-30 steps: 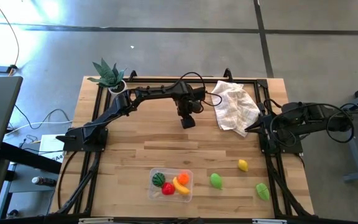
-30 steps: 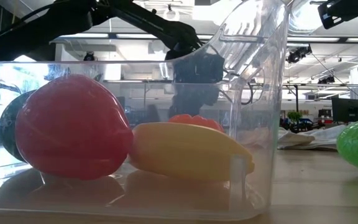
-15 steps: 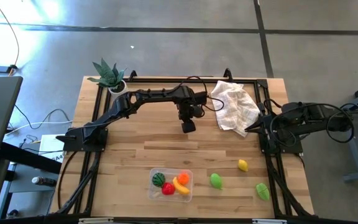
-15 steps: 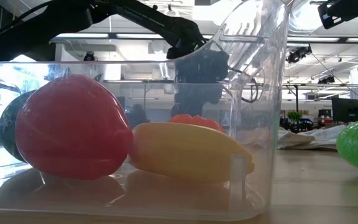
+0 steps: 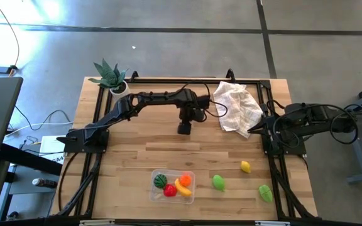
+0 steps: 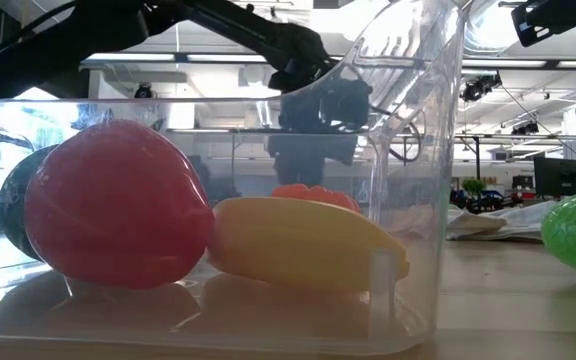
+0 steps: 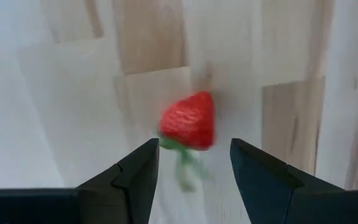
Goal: Pick and placing Produce into tupperware
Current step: Put the strawberry into the bin
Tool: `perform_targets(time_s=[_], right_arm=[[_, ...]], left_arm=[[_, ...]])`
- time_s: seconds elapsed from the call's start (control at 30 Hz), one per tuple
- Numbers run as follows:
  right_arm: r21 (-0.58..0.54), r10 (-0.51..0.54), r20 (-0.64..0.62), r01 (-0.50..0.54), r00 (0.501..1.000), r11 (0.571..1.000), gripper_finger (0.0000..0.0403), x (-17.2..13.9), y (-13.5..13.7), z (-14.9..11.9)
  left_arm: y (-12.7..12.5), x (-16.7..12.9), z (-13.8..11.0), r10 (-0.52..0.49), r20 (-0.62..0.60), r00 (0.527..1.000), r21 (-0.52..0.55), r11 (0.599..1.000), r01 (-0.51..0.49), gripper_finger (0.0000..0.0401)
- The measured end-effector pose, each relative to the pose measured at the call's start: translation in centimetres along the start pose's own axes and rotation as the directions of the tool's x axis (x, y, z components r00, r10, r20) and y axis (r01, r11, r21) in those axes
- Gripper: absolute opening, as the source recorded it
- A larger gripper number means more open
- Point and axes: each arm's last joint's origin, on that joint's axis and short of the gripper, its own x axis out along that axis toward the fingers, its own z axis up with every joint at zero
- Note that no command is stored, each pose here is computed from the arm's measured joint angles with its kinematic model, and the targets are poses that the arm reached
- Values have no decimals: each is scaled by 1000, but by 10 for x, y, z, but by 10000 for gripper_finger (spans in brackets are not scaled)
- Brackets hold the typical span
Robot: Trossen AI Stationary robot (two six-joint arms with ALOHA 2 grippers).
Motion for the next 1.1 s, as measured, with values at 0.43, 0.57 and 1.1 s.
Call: perform_targets(time_s=[0.43, 0.57, 1.1], right_arm=[[0, 0, 0, 0, 1000, 1000, 16, 0, 0, 0], [0, 0, 0, 0, 1000, 1000, 16, 0, 0, 0], [0, 0, 0, 0, 1000, 1000, 16, 0, 0, 0]], left_arm=[[2, 0, 1, 62, -9, 998, 220, 974, -58, 189], [2, 0, 1, 62, -7, 998, 308, 950, -57, 189], [-12, 2, 4, 130, -55, 990, 631, 773, -66, 189]])
